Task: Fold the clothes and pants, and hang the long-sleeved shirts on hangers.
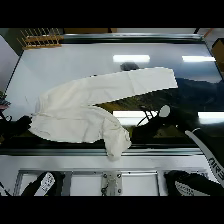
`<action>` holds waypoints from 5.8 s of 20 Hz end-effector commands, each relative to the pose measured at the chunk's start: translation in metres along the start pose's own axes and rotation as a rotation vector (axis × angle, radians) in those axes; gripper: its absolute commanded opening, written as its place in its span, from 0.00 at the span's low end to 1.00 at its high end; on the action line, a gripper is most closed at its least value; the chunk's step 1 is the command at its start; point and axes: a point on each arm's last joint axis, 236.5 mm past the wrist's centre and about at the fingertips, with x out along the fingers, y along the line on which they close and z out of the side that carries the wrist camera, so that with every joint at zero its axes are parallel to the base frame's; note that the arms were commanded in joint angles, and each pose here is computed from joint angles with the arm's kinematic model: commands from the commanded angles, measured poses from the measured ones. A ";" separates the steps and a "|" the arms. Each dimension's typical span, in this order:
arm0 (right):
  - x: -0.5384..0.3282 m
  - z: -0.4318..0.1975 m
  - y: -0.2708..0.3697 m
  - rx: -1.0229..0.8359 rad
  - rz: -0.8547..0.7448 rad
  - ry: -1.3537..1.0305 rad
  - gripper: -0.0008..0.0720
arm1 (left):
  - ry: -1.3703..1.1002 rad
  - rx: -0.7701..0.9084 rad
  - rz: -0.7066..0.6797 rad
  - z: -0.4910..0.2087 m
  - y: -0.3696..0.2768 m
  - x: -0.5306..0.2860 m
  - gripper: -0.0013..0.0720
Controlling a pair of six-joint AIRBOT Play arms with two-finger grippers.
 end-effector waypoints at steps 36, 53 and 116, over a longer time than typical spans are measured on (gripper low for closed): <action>-0.249 0.098 -0.185 0.499 -0.309 -0.756 0.99 | -0.044 -0.001 -0.001 0.007 -0.001 -0.004 0.04; -0.121 -0.033 -0.261 1.189 -0.046 -0.708 0.99 | -0.044 -0.001 -0.001 0.007 -0.001 -0.004 0.04; -0.131 0.016 -0.283 0.928 0.015 -0.624 0.99 | -0.044 -0.001 -0.001 0.007 -0.001 -0.004 0.04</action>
